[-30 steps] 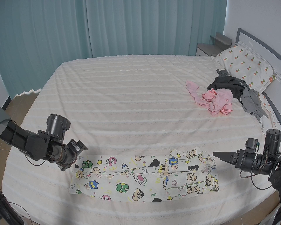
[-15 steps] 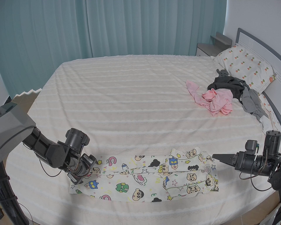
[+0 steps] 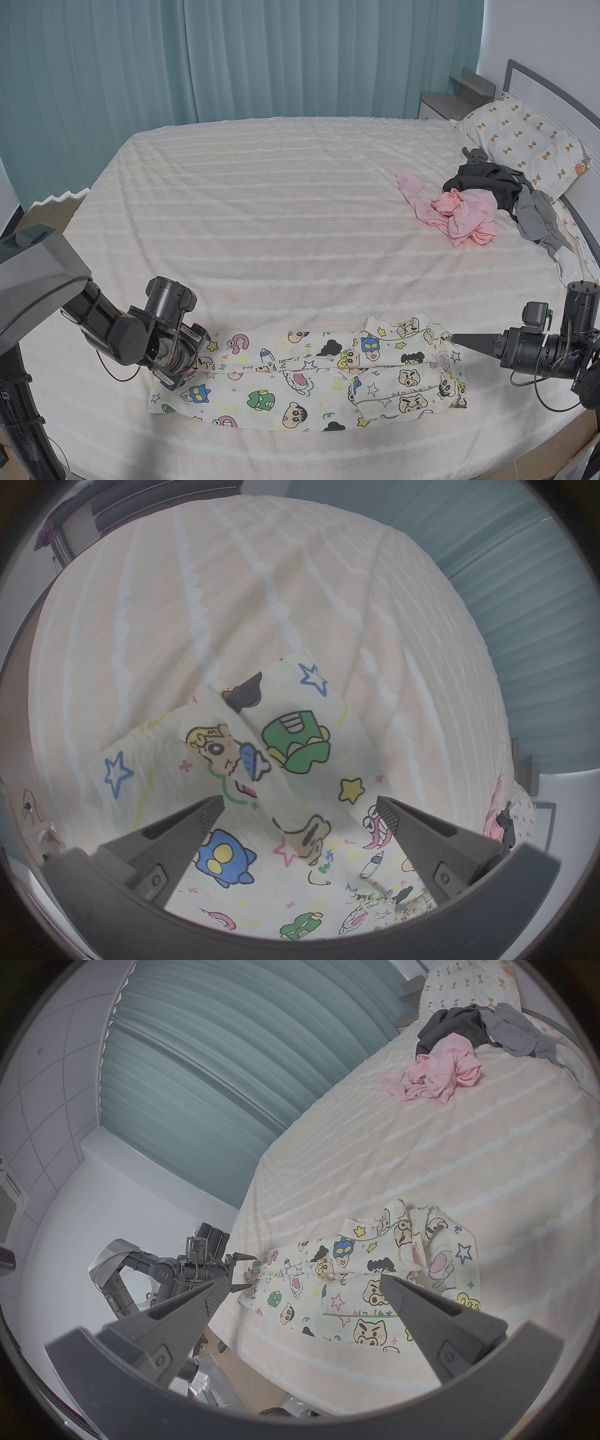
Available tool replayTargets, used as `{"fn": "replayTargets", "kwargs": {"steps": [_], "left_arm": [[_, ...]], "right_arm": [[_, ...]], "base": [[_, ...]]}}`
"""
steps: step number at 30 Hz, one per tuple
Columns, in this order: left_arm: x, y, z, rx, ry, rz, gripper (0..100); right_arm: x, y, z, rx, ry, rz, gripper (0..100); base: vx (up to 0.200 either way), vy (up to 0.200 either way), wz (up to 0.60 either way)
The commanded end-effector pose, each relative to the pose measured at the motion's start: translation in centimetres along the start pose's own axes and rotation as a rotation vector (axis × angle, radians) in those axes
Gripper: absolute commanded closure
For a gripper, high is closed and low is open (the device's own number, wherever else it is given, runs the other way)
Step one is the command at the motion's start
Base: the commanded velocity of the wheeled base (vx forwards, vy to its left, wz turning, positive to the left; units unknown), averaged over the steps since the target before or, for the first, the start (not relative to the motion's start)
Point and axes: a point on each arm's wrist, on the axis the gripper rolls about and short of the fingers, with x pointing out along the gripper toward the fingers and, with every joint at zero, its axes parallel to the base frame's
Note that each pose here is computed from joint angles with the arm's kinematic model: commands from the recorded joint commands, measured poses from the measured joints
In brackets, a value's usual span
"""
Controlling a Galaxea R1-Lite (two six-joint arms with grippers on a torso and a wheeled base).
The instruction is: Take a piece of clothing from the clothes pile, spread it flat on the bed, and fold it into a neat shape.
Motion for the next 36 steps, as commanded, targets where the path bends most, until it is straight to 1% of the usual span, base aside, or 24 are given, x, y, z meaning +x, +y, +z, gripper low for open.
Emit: {"fn": "replayTargets", "kwargs": {"steps": [1,4,5,18,22,26,28,30,36], "left_arm": [[0.8,0.5,-0.2,-0.011,0.003,0.027,0],[0.9,0.6,-0.2,-0.023,-0.004,0.033,0],[0.9,0.6,-0.2,-0.023,-0.013,0.035,100],[0.2,1.2,-0.4,0.001,-0.123,0.064,100],[-0.6,0.6,-0.2,0.002,-0.154,0.037,100],[-1.2,0.1,0.1,0.037,-0.183,0.006,100],[-1.4,-0.6,-0.2,0.082,-0.219,-0.043,100],[-1.5,-1.0,-0.3,0.134,-0.242,-0.068,100],[-1.6,-1.5,-0.3,0.296,-0.313,-0.113,100]], "right_arm": [[0.0,0.0,-0.2,-0.004,0.002,0.004,0],[0.0,0.0,-0.3,-0.009,-0.004,0.008,0],[0.0,0.0,-0.3,-0.009,-0.003,0.009,0],[0.2,0.2,-0.6,-0.014,0.010,0.023,0],[0.2,0.2,-0.6,-0.014,0.010,0.023,0],[0.2,0.2,-0.6,-0.015,0.011,0.022,0],[0.2,0.2,-0.6,-0.013,0.011,0.022,0],[0.2,0.2,-0.6,-0.013,0.011,0.022,0],[0.2,0.2,-0.6,-0.015,0.011,0.022,0]], "base": [[0.000,0.000,0.00],[0.000,0.000,0.00],[0.000,0.000,0.00],[0.000,0.000,0.00],[0.000,0.000,0.00],[0.000,0.000,0.00],[0.000,0.000,0.00],[0.000,0.000,0.00],[0.000,0.000,0.00]]}}
